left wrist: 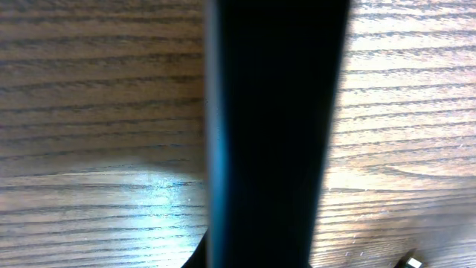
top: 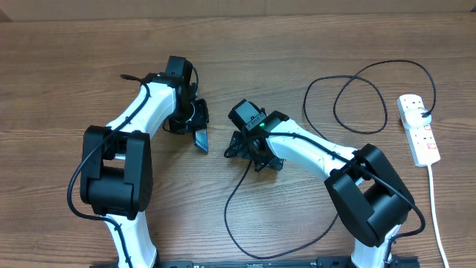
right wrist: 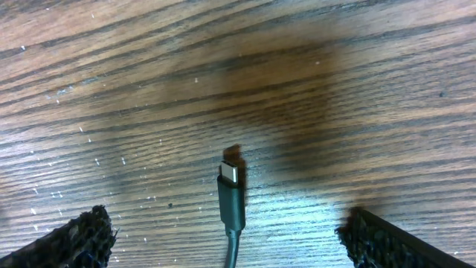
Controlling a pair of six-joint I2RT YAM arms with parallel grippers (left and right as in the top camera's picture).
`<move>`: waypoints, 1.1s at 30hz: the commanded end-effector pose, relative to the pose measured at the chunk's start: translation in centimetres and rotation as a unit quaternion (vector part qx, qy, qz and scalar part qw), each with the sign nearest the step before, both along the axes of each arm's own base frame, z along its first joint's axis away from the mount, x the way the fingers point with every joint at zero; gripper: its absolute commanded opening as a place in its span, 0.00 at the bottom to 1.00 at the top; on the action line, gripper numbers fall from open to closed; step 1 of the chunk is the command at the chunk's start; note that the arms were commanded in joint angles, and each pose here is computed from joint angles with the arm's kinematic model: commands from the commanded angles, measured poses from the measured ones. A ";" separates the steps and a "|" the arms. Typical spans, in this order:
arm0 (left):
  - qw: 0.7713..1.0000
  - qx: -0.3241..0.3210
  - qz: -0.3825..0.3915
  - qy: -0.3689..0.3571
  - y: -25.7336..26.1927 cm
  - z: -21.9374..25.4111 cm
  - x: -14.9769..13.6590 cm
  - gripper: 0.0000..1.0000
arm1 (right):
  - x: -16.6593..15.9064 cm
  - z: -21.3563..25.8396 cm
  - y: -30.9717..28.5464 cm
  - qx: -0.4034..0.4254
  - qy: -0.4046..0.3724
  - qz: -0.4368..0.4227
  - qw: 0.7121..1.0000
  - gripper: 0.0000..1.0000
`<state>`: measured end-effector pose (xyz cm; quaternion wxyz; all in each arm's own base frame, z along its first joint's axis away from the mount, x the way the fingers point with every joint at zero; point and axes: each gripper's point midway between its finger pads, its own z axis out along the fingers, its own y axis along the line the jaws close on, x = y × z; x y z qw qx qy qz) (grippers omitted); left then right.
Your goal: Plug charger to phone and switch on socket
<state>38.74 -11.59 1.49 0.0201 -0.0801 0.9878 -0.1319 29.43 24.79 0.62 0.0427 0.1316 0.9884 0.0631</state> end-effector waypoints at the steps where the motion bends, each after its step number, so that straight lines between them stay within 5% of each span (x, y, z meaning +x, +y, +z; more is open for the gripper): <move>1: 1.000 -0.008 -0.004 0.008 0.0 -0.4 -0.2 0.04 | -0.3 -0.6 0.0 -0.001 0.009 0.000 1.000 1.00; 17: 1.000 -0.009 -0.004 0.006 -0.1 -0.4 -0.1 0.04 | 0.0 -0.5 1.1 0.024 0.004 0.005 1.000 1.00; 22: 1.000 -0.009 -0.004 0.006 -0.1 -0.4 -0.1 0.04 | -0.9 -0.6 0.3 0.009 0.023 0.007 1.000 0.57; 24: 1.000 -0.008 -0.004 0.006 -0.1 -0.4 -0.1 0.04 | -1.7 -0.8 -0.3 -0.003 0.041 -0.011 0.999 0.48; 28: 1.000 -0.009 -0.004 0.006 -0.1 -0.4 -0.1 0.04 | -2.2 -0.9 -0.6 -0.017 0.046 -0.009 0.999 0.38; 33: 1.000 -0.021 -0.005 0.008 -0.5 -0.2 -0.2 0.04 | -1.4 -0.8 0.1 -0.013 0.022 -0.005 1.000 0.36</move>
